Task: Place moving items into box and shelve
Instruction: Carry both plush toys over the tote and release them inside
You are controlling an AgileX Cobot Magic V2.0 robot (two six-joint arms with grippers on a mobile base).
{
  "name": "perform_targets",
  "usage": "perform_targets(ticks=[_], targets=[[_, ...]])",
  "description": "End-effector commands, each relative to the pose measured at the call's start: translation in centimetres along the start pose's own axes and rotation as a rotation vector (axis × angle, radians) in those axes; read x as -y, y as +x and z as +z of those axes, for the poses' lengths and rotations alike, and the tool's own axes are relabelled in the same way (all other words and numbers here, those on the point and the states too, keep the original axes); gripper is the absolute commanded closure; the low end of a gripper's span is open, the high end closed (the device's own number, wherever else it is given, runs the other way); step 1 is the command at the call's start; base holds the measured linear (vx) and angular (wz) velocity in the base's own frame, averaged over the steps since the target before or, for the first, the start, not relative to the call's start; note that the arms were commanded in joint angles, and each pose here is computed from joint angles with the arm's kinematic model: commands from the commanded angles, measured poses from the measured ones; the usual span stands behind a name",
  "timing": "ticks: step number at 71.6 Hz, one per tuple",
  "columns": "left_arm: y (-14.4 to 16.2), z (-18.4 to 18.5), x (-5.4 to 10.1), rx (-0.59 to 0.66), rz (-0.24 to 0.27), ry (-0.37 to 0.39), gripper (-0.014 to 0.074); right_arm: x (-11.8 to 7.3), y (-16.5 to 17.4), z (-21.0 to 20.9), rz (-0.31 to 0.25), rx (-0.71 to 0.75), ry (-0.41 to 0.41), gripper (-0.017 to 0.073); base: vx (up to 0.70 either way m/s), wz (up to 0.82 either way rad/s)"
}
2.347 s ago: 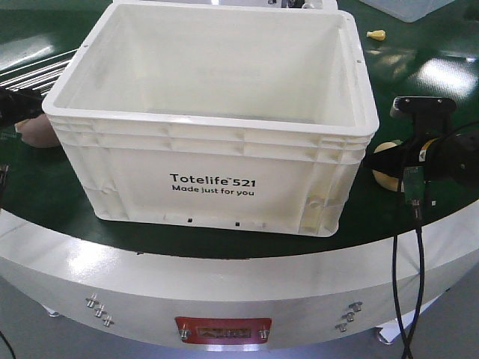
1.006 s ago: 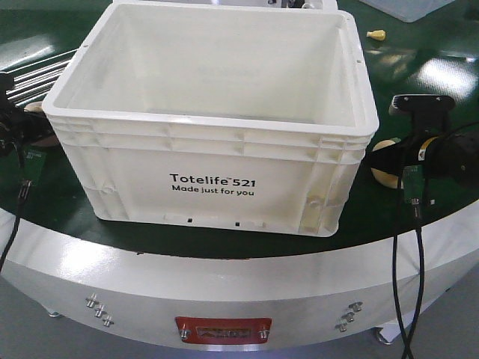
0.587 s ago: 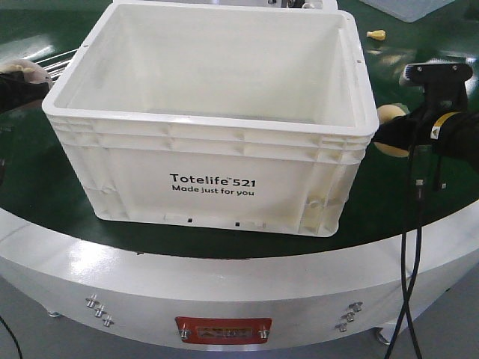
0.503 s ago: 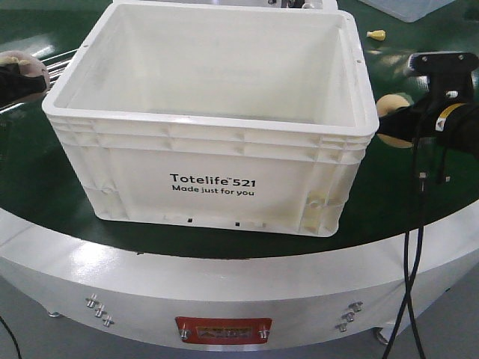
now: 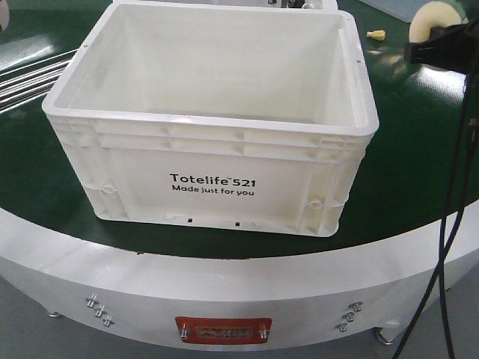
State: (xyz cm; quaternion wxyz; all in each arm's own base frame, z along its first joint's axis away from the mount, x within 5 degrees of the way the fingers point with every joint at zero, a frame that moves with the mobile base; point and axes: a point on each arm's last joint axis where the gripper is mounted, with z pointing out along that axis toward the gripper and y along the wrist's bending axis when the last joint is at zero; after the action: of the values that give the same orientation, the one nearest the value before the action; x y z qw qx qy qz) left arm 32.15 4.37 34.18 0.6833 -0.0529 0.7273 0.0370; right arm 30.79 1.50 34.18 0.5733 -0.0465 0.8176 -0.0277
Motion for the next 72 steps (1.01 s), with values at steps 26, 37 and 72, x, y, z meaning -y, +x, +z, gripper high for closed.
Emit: perform_targets(ticks=[26,37,72], targets=[[-6.5,-5.0,3.3,0.271,-0.001,0.121,0.0622,0.4,-5.3,-6.2,0.004,0.303,-0.012,0.0571,0.0,0.0],[-6.5,-5.6,6.2,0.273,0.035,0.231,0.0622,-1.3,-5.7,-6.9,-0.01,0.327,-0.076,0.0571,0.0,0.0],[-5.3,-8.0,15.2,0.247,0.014,0.562,0.0622,-11.4,-5.2,-7.0,-0.08,0.363,-0.448,0.0571,0.0,0.0]])
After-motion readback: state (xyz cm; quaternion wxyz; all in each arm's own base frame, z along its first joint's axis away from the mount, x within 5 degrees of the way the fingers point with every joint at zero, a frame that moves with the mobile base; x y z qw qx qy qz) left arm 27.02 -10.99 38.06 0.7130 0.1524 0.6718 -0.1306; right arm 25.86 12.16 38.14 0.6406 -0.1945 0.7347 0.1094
